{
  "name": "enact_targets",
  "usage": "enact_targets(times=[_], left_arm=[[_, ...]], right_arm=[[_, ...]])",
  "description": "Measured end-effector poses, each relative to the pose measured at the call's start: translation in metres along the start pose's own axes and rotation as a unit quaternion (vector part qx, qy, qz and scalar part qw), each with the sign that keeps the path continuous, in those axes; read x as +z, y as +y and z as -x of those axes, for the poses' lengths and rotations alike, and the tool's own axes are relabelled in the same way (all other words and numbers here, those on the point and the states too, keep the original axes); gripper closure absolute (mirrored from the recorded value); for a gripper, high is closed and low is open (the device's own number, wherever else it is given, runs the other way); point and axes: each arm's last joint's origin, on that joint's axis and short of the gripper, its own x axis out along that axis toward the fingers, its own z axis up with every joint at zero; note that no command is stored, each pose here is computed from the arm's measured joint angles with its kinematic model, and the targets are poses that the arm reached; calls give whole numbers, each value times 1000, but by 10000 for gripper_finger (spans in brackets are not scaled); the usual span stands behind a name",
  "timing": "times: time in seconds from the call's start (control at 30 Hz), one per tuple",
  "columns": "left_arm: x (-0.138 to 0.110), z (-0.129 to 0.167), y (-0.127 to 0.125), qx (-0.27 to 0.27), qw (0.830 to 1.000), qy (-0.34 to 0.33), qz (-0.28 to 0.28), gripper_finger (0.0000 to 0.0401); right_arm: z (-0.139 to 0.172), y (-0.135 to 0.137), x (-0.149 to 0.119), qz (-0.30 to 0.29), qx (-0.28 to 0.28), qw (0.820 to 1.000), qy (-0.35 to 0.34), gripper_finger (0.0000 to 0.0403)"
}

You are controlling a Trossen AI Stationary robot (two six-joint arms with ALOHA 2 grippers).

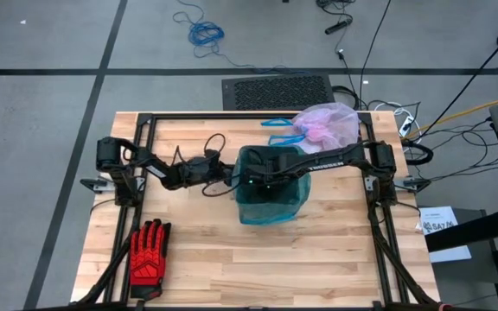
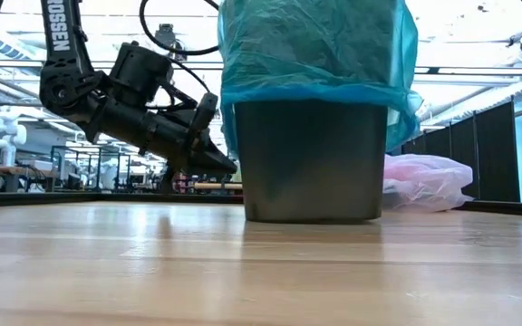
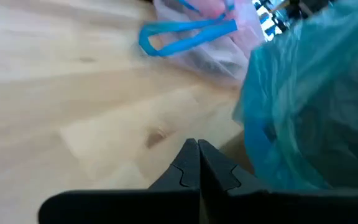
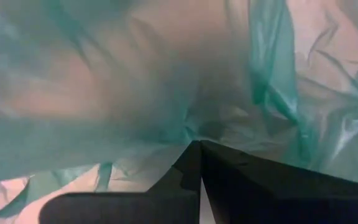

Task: Place trash/remove bag and relplace
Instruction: Insert the blue trash bag into the trash bin

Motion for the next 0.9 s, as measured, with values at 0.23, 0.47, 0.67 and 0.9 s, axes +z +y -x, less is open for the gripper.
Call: enact_targets(times=[0.23,0.47,0.67,0.9], left_arm=[[21,18,4,-4,999,-43,10,401],[28,23,-6,-42,998,-41,0,401],[28,23,-5,-26,998,-52,1,401],[28,23,-5,-20,998,-53,1,401]], right_arm=[[-12,-2,0,0,-2,1000,-2,403],[-18,-7,-2,-7,3,1000,-3,403],[3,-8,-3,-20,14,1000,-19,403],[23,-7,-3,-29,37,998,-44,403]])
